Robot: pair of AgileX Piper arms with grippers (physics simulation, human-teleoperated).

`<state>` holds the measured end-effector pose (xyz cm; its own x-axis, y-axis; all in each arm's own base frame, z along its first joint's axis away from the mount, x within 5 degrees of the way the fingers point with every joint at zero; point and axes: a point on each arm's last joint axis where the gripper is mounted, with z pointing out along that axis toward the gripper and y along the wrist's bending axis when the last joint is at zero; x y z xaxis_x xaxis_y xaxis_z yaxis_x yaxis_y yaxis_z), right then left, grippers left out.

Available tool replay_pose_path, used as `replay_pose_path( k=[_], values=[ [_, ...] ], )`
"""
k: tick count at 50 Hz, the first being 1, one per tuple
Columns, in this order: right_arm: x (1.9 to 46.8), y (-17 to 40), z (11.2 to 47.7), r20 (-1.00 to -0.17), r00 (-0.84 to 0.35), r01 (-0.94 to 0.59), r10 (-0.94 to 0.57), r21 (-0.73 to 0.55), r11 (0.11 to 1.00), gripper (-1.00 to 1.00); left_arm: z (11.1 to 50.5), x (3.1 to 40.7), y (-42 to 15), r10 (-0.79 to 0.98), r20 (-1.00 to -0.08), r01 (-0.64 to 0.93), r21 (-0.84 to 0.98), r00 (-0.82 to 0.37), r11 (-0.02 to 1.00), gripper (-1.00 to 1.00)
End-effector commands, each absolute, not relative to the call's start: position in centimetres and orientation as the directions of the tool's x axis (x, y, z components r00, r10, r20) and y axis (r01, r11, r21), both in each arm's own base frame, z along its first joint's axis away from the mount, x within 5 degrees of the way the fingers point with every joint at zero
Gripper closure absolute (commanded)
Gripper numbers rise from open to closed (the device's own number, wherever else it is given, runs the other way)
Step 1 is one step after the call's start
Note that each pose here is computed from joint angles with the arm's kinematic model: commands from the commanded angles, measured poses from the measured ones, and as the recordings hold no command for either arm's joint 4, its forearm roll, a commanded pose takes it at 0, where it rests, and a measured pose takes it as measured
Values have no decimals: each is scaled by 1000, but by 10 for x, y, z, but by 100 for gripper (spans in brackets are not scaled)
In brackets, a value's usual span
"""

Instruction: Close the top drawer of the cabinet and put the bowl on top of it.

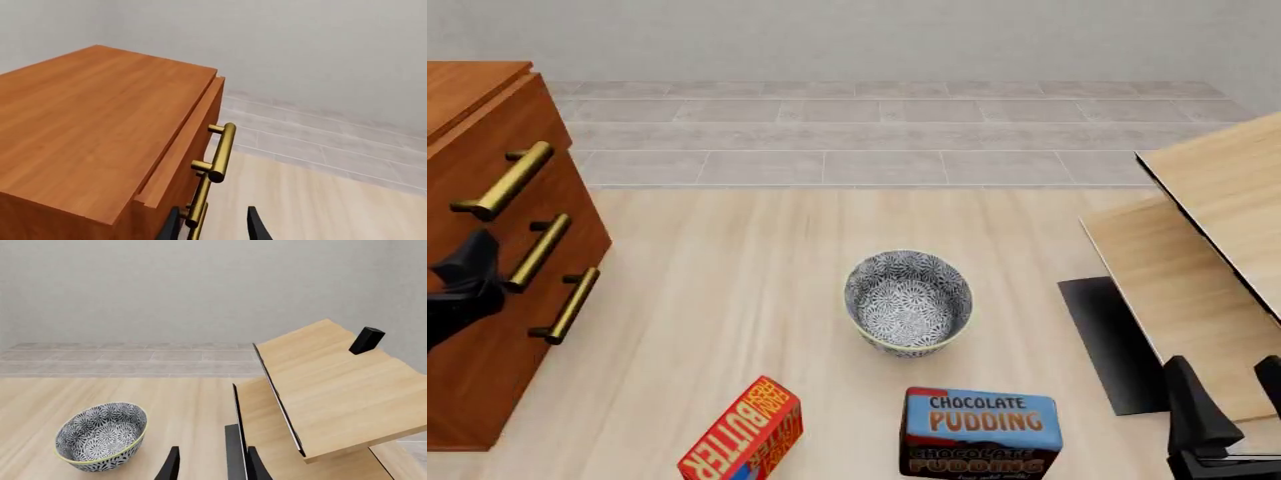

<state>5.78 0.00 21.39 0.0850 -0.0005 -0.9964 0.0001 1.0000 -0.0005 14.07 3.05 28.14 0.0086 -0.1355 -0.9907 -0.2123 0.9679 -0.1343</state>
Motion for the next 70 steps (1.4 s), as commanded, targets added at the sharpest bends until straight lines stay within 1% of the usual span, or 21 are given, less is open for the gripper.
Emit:
replay_pose_path(
  k=[1,25,70],
  values=[
    [57,0,214,-996,85,0,0,0,1000,-100,281,139,35,-128,-992,-247,-129,17,960,-100],
    [57,0,214,-996,86,0,0,0,1000,-100,277,147,45,-121,-993,-293,-119,11,949,-100],
    [57,0,214,-996,85,0,0,0,1000,-100,270,146,54,-89,-996,-347,-87,12,934,-100]
  ],
)
